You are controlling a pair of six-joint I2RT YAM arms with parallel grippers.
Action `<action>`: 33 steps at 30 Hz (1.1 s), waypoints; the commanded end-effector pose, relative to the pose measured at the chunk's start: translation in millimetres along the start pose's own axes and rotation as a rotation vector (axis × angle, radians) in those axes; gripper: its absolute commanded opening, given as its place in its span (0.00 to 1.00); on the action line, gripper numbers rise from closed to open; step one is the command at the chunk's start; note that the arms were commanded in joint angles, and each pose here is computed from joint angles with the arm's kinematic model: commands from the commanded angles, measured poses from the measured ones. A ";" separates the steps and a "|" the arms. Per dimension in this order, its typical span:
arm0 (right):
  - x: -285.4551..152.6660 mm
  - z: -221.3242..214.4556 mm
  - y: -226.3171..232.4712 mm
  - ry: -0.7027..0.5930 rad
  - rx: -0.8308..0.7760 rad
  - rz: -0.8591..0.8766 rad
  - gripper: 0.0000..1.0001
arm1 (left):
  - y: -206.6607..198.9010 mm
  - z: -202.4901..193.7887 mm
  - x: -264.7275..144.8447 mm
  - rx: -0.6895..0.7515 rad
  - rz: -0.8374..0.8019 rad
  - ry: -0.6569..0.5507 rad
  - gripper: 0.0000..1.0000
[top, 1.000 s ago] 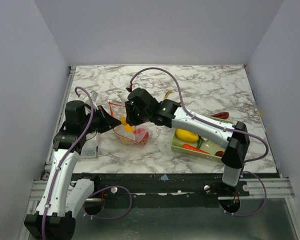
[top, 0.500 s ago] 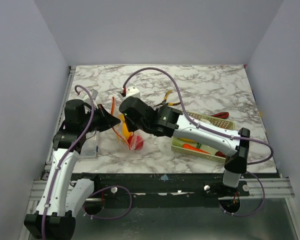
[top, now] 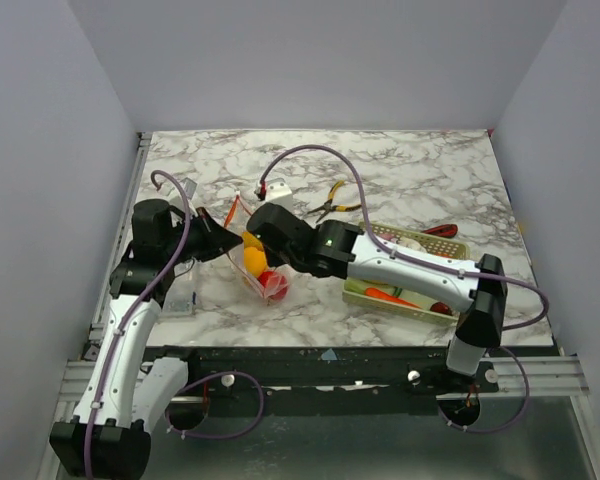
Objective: Place the food in the zip-top bag and seal the zipper
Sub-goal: Adjust the zipper food storage bag at the center of the board, then pick up the fake vegetable from the bin.
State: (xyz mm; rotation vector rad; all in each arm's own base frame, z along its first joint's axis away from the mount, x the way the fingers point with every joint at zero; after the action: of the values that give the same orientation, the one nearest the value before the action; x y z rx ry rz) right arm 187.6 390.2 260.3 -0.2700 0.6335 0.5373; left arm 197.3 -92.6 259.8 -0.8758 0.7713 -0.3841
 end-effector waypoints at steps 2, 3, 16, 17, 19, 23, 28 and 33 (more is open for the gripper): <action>-8.8 19.9 -16.5 -0.068 0.118 0.051 0.14 | -18.2 19.9 5.9 0.009 -0.059 -0.013 0.00; -10.4 21.8 -18.1 -0.065 0.117 0.040 0.18 | -17.7 21.8 9.8 0.003 -0.058 0.000 0.00; -100.3 3.0 -102.9 -0.206 0.218 -0.165 0.70 | -2.2 21.9 25.8 0.126 -0.020 0.029 0.00; -104.2 -7.4 -117.4 -0.204 0.238 -0.206 0.72 | -1.4 20.5 26.2 0.144 -0.018 0.025 0.00; -101.0 -36.3 -142.3 -0.164 0.280 -0.267 0.74 | 1.6 18.8 28.2 0.152 -0.008 0.032 0.00; -79.5 -102.0 -181.7 -0.036 0.395 -0.367 0.80 | -1.6 14.1 29.6 0.169 -0.031 0.061 0.00; -62.2 -162.6 -216.0 0.034 0.610 -0.567 0.87 | -8.5 3.1 33.0 0.203 -0.066 0.115 0.00; -59.0 -190.7 -259.0 0.016 0.787 -0.705 0.84 | -8.7 -3.2 35.5 0.223 -0.063 0.139 0.00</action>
State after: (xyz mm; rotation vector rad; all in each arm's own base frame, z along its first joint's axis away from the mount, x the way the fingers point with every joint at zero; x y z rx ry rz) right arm 184.2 103.3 164.6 0.0672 0.7558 -0.2442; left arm 220.9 -116.7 251.4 -0.7089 0.8200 -0.5404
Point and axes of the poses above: each gripper's point midway between its finger pads, its own x axis out along the fingers, its own y axis along the line the jaws close on, z = x × y, the point moved 7 cm from there along -x, back along the fingers, and after that the axes turned 12 degrees about -x, right-handed, at the moved point
